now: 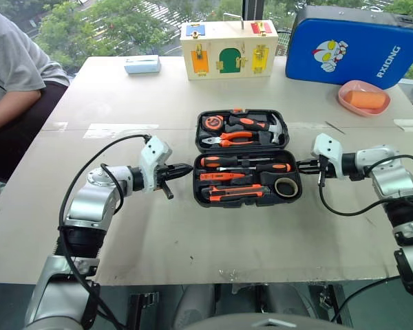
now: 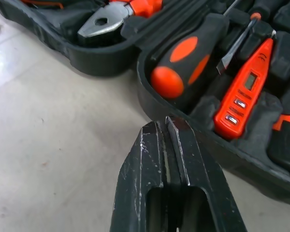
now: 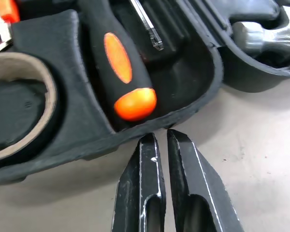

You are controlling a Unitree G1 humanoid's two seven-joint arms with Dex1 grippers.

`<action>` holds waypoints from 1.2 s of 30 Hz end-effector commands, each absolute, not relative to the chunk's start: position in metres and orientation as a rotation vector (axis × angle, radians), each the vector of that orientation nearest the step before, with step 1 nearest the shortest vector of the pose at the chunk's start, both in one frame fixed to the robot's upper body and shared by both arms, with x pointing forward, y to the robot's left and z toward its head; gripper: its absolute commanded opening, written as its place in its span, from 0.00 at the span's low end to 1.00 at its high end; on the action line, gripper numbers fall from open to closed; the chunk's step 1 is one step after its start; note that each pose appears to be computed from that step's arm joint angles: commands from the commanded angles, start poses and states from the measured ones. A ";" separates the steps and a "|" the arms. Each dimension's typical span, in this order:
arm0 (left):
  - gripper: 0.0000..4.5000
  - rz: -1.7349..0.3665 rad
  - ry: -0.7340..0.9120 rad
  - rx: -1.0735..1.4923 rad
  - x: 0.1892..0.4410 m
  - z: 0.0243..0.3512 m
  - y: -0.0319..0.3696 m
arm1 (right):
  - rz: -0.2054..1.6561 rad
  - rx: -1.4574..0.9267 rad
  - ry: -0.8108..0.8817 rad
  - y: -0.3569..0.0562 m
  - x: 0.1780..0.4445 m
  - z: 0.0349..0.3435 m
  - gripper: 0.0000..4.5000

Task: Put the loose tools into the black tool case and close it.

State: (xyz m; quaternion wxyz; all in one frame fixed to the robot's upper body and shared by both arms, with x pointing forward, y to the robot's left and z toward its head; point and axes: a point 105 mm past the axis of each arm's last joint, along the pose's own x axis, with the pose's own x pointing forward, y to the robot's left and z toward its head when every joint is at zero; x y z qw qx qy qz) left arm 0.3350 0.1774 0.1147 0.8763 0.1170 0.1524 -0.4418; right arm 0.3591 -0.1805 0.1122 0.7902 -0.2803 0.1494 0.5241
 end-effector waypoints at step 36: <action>0.01 -1.092 0.540 0.280 0.263 0.095 0.203 | 1.145 -0.672 0.455 -0.241 0.267 0.129 0.00</action>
